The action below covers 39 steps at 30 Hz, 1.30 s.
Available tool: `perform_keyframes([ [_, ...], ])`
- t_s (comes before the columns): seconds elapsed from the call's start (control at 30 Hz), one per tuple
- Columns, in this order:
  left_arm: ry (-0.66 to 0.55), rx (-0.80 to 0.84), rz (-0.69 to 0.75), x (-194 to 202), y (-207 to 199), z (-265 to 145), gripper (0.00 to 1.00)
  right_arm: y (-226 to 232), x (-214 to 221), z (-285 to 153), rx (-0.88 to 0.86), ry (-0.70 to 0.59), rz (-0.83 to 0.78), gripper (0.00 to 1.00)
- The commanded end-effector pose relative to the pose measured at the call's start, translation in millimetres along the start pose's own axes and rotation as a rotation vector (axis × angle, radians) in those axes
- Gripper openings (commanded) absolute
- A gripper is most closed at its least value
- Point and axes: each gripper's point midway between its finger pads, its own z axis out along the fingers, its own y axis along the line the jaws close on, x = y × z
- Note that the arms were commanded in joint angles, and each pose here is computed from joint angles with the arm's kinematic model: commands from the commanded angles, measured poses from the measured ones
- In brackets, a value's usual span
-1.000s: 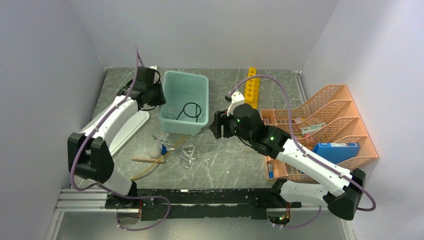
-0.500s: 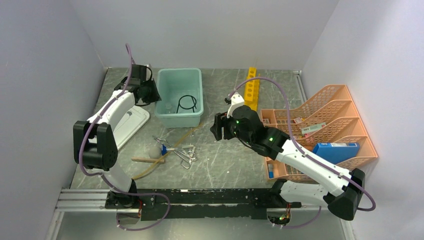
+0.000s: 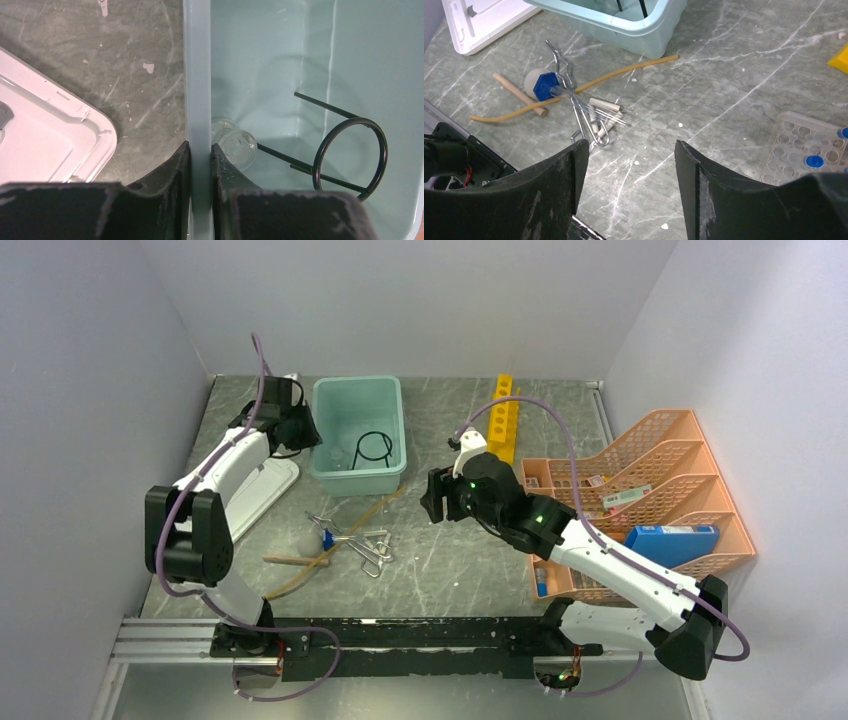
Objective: Organize the chemistry lab equipment
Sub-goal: Adjust the storage box at the center of the board, then pick up the chemistry item at the center of the board.
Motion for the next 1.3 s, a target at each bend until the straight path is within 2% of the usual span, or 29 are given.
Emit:
perform_keyframes([
  [0.0,-0.008,0.004,-0.006,8.2,4.9,-9.1,0.18,-1.6,0.7,2.4,0.004,-0.005,0.010,0.68],
  [0.1,-0.003,0.013,-0.010,14.7,5.0,-12.0,0.33,0.6,1.4,2.8,-0.006,0.000,0.011,0.72],
  [0.23,-0.016,0.022,-0.010,12.6,2.6,-19.5,0.44,10.5,5.5,4.2,-0.064,0.024,-0.014,0.74],
  [0.4,-0.065,0.049,0.003,-2.8,-6.2,-36.9,0.54,38.6,17.2,4.6,-0.246,0.055,-0.070,0.74],
  [0.57,-0.100,0.039,0.017,-12.4,-7.6,-58.1,0.58,65.9,39.3,11.8,-0.388,0.097,-0.133,0.74],
  [0.7,-0.135,0.038,0.036,-17.5,-8.9,-80.5,0.61,67.7,46.2,22.3,-0.372,0.089,-0.160,0.74],
  [0.8,-0.137,0.107,0.067,-12.4,-20.2,-99.4,0.64,62.8,51.8,30.7,-0.343,0.099,-0.157,0.74],
  [1.07,-0.064,0.339,0.224,33.8,-60.7,-137.6,0.66,43.9,69.1,44.8,-0.226,0.138,-0.086,0.74],
  [1.27,-0.019,0.425,0.426,75.0,-103.7,-156.9,0.65,13.4,67.4,41.8,-0.075,0.093,0.007,0.74],
])
